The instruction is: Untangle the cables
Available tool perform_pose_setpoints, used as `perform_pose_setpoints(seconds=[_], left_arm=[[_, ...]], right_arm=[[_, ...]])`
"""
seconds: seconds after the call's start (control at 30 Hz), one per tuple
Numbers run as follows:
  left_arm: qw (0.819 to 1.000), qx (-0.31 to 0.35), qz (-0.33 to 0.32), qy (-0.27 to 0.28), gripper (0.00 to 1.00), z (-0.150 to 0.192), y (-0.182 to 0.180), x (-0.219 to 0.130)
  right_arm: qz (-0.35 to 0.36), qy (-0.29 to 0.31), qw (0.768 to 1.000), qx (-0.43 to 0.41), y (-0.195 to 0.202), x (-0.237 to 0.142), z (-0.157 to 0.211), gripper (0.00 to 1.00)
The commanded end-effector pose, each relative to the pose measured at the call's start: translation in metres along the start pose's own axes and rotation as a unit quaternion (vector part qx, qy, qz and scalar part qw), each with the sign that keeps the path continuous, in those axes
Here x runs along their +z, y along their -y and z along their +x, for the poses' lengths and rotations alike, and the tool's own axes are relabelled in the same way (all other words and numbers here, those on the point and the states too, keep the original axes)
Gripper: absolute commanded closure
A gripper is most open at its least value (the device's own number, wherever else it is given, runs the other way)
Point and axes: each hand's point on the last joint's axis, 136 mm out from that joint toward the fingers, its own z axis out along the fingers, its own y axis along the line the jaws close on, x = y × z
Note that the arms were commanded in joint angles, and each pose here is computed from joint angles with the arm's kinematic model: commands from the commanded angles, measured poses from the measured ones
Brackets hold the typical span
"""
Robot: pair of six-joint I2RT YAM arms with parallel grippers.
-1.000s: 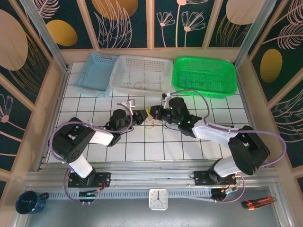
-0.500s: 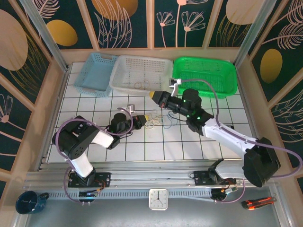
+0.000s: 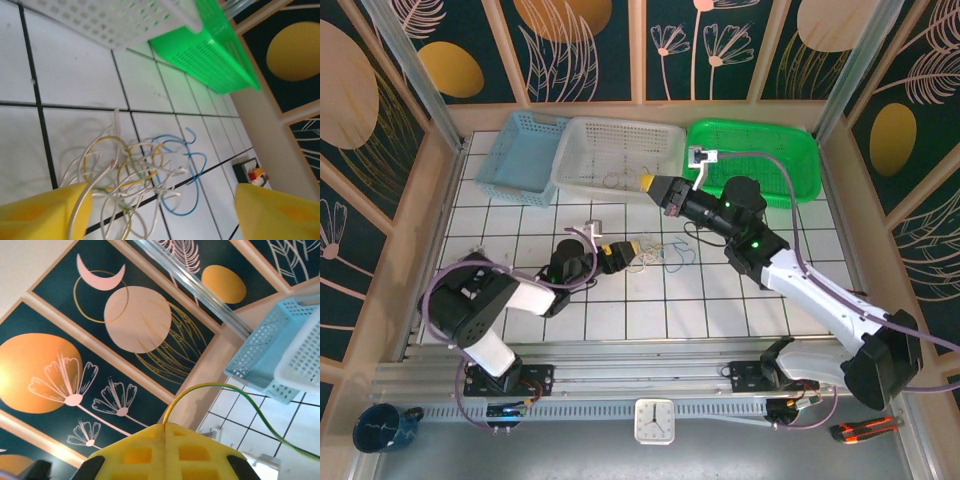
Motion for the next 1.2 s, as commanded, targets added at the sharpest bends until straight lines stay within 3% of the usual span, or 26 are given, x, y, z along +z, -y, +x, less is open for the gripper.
perform_pose_setpoints(seconds=[0.0,0.33,0.67,0.77,0.87,1.17], left_arm=[[0.999,0.023,-0.019,0.019,0.01,-0.009,0.003,-0.014],[0.991,0.035,-0.095,0.089,0.01,-0.037,-0.003,-0.067],[0.981,0.054,-0.102,0.156,0.01,-0.072,0.010,-0.097],[0.980,0.045,-0.108,0.161,0.01,-0.078,0.005,-0.100],[0.980,0.032,-0.112,0.159,0.01,-0.083,-0.003,-0.099],[0.985,0.026,-0.097,0.140,0.01,-0.091,-0.001,-0.081]], right_arm=[[0.025,0.014,0.999,-0.022,0.013,0.008,-0.018,1.00],[0.117,-0.009,0.993,-0.017,0.106,0.063,-0.048,1.00],[0.194,-0.056,0.979,0.013,0.216,0.132,-0.044,0.99],[0.209,-0.072,0.975,0.022,0.243,0.146,-0.039,0.68],[0.214,-0.080,0.973,0.018,0.251,0.155,-0.041,0.56],[0.177,-0.069,0.982,0.013,0.208,0.136,-0.045,0.55]])
